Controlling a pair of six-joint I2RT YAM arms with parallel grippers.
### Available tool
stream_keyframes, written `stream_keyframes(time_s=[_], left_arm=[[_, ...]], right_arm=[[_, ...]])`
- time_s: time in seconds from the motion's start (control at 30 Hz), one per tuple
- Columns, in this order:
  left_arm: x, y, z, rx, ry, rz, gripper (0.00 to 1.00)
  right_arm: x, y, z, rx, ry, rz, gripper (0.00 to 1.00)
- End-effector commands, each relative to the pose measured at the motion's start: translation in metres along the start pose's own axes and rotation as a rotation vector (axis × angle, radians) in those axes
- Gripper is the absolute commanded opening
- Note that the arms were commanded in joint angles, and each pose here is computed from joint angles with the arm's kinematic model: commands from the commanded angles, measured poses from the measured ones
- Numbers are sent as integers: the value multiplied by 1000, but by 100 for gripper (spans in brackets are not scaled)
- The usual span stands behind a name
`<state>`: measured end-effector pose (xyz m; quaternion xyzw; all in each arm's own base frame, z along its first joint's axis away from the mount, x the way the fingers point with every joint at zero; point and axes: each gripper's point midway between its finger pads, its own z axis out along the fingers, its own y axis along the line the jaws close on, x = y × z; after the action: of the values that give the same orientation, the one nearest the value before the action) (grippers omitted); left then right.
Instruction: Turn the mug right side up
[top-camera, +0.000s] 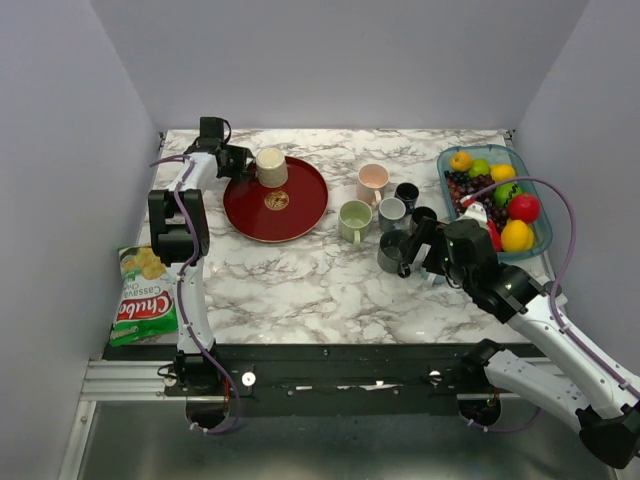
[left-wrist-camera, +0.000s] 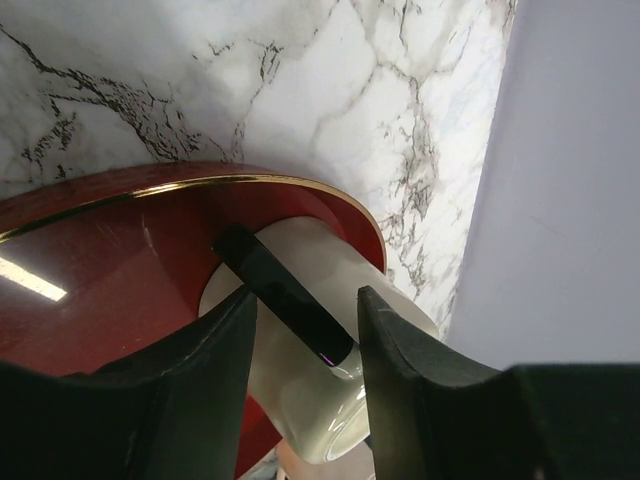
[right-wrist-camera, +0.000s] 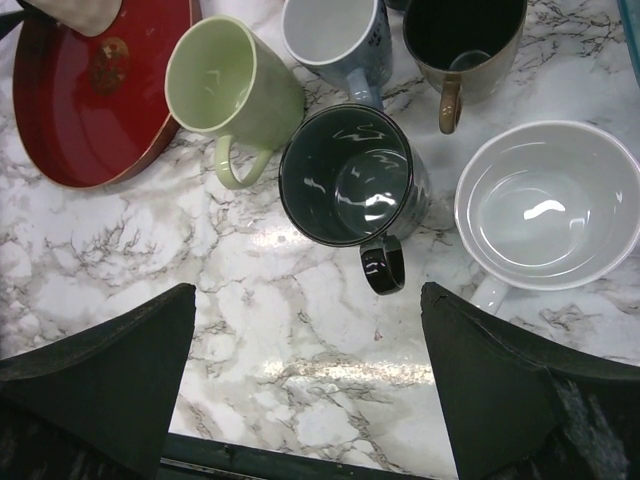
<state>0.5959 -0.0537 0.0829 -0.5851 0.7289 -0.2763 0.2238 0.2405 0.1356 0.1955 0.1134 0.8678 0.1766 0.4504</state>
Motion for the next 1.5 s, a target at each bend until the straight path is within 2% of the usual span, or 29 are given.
stream_keyframes(time_s=[0.0, 0.23, 0.47, 0.53, 0.6, 0.77, 1.03, 1.07, 1.27, 1.4, 1.43, 1.47], left_arm=[[13, -5, 0, 22, 46, -19, 48], [18, -3, 2, 28, 52, -21, 36], [24, -2, 0, 43, 75, -12, 16], [25, -1, -1, 47, 82, 2, 5], [29, 1, -6, 57, 97, 30, 0], [40, 15, -17, 84, 137, 88, 0], [56, 5, -42, 190, 208, 231, 0], [74, 2, -45, 218, 235, 292, 0], [101, -6, -84, 316, 301, 504, 0], [118, -14, -133, 398, 279, 682, 0], [125, -12, -141, 418, 278, 764, 0], [132, -7, -151, 422, 304, 796, 0]], right_arm=[[6, -8, 3, 32, 2, 6, 99], [10, -10, 5, 37, 9, 5, 99], [11, -11, 5, 39, 9, 7, 99], [10, -10, 5, 36, 8, 12, 99], [10, -10, 5, 34, 8, 11, 99], [11, -8, 6, 25, 10, 15, 99], [13, -1, 10, 2, 25, 15, 99], [13, 0, 10, -5, 27, 15, 99], [4, 16, 10, -65, 16, 11, 99], [-6, 32, 9, -111, 16, 5, 99], [-8, 37, 9, -125, 14, 2, 99], [-13, 44, 6, -153, 13, 0, 99]])
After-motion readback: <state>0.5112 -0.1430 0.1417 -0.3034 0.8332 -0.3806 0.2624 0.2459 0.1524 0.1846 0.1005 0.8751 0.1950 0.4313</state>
